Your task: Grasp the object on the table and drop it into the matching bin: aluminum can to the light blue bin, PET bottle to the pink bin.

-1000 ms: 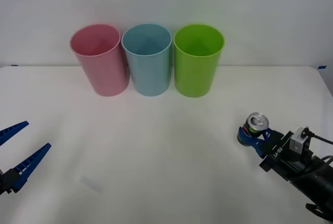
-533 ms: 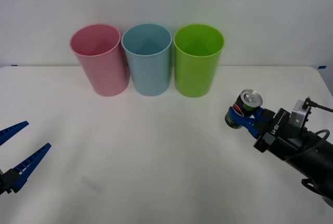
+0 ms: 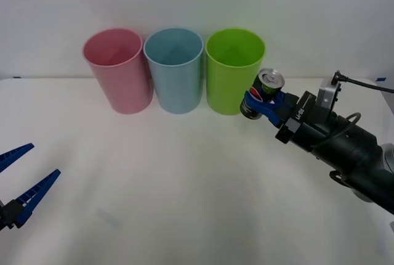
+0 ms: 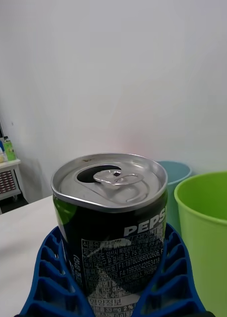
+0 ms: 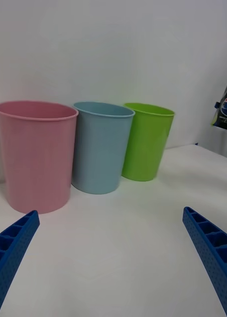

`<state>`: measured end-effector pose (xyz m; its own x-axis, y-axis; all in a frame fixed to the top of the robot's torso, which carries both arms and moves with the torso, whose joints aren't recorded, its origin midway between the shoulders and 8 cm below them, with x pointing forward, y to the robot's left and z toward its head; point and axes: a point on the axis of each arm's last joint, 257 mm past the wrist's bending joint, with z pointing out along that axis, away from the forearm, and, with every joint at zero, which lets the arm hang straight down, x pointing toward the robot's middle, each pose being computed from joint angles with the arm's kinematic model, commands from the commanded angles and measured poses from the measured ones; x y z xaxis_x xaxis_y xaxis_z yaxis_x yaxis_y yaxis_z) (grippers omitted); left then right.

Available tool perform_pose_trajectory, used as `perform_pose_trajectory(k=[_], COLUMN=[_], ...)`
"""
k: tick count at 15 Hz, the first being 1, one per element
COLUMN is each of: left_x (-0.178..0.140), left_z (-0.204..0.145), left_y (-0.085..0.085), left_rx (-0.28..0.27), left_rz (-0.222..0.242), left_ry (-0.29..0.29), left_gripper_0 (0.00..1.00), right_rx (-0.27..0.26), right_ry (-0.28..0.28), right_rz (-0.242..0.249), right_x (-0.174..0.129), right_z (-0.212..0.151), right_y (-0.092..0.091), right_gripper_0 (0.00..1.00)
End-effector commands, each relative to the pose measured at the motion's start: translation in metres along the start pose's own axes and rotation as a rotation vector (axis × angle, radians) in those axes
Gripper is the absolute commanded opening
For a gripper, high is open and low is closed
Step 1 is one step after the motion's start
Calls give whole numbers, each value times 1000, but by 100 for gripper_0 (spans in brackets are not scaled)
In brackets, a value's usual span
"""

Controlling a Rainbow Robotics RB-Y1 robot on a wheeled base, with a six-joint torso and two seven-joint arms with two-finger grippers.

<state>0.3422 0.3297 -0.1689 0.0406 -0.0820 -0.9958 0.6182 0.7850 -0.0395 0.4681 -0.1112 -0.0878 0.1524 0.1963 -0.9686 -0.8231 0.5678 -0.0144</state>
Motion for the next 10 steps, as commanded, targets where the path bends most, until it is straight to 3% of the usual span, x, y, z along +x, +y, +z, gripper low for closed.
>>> perform_pose_trajectory(k=[1, 10], left_x=[0, 0], left_z=[0, 0], left_y=[0, 0], left_rx=[0, 0], left_rz=[0, 0], left_ry=[0, 0], left_gripper_0=[100, 100], right_rx=[11, 30], right_ry=[-11, -5], right_rz=[-16, -7], right_x=[-11, -23], right_z=[33, 144], right_y=[-4, -24], right_gripper_0=[0, 0])
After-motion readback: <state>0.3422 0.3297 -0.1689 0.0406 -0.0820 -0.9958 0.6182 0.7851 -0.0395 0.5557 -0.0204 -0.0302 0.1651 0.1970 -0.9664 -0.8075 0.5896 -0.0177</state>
